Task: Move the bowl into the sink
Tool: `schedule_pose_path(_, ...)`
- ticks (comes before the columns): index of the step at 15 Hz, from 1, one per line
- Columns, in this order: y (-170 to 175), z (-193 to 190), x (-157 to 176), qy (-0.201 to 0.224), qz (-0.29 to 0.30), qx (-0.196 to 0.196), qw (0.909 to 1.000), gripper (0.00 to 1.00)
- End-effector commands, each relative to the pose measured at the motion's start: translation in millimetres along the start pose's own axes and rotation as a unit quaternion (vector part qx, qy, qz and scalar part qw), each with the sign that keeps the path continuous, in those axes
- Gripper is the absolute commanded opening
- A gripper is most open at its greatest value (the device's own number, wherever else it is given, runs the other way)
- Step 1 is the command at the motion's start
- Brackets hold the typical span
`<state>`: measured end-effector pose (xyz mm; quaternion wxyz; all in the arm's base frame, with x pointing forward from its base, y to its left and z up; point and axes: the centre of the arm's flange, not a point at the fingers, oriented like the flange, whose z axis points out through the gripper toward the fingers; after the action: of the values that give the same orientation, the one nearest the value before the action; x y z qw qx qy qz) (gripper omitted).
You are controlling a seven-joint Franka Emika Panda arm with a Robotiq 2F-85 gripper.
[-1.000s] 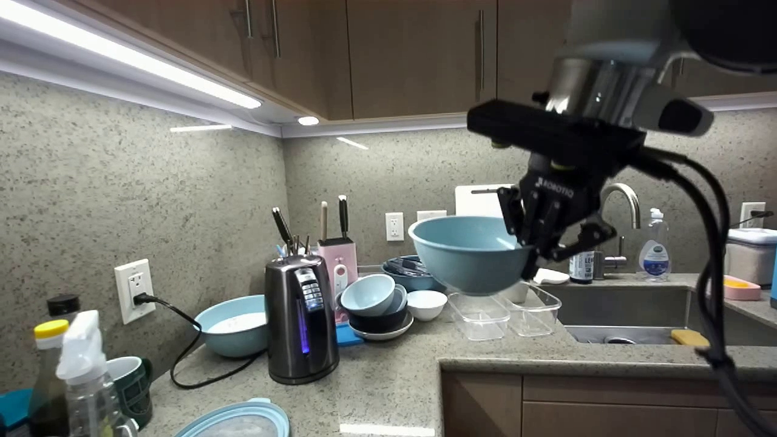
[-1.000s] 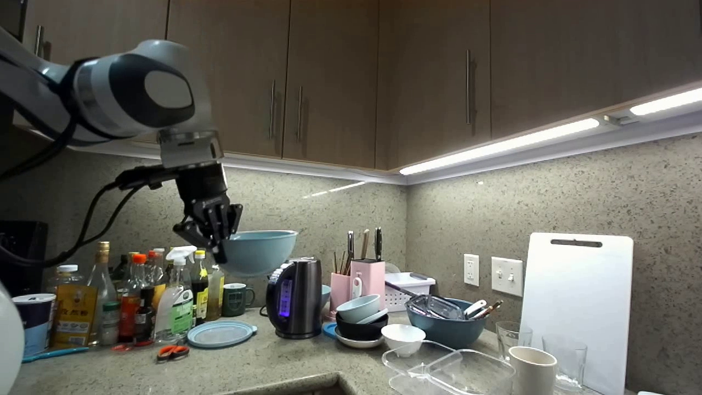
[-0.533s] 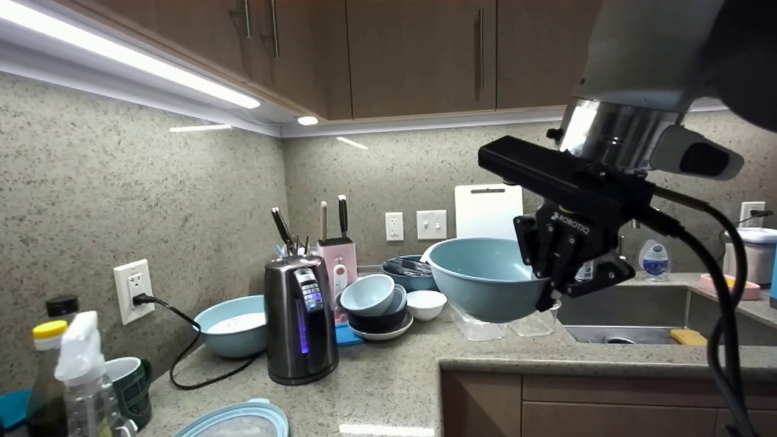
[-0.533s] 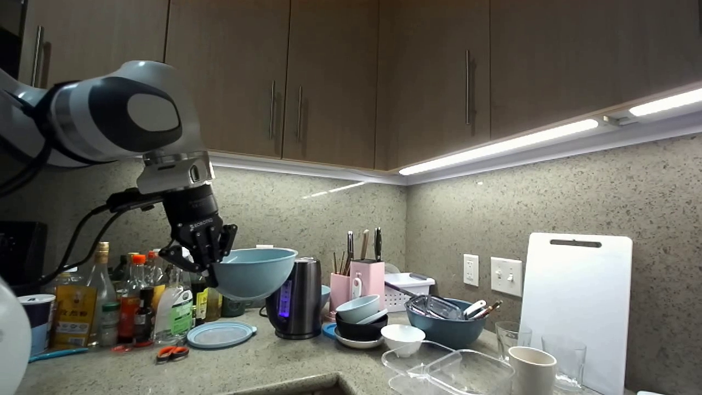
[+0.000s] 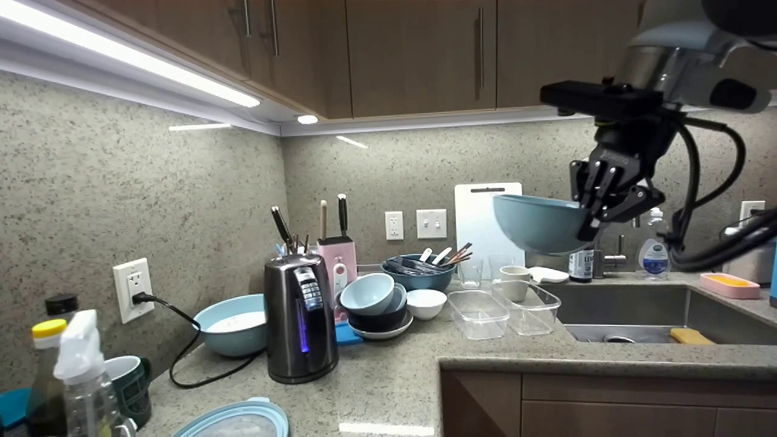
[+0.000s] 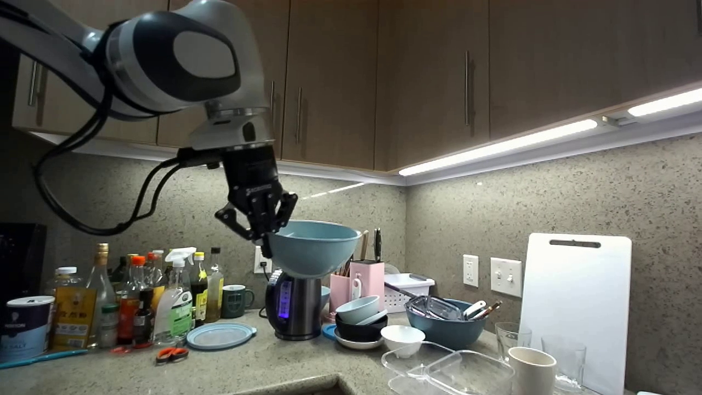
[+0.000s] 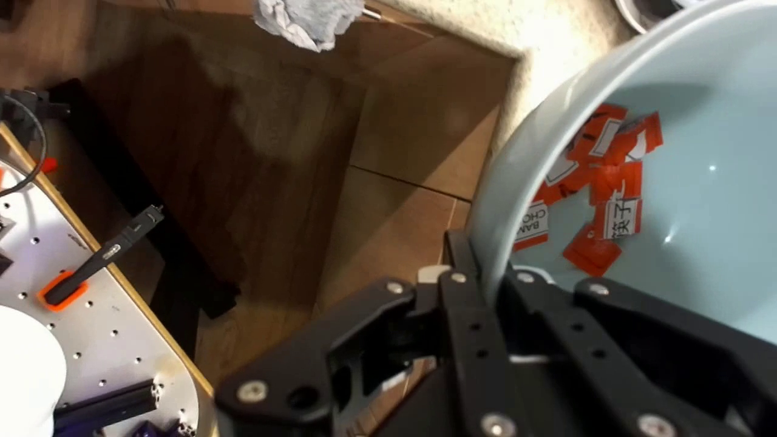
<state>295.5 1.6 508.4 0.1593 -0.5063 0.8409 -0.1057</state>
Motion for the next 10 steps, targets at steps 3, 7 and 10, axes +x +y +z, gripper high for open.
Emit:
schedule_pose_path(3,5,-39,146,-0.001,0.149,0.038,0.9881,0.04)
schedule_pose_path(7,-11,-52,138,-0.007,0.155,0.037,0.9873,0.06)
schedule_pose_path(10,-23,-52,142,-0.012,0.16,0.033,0.9866,0.03)
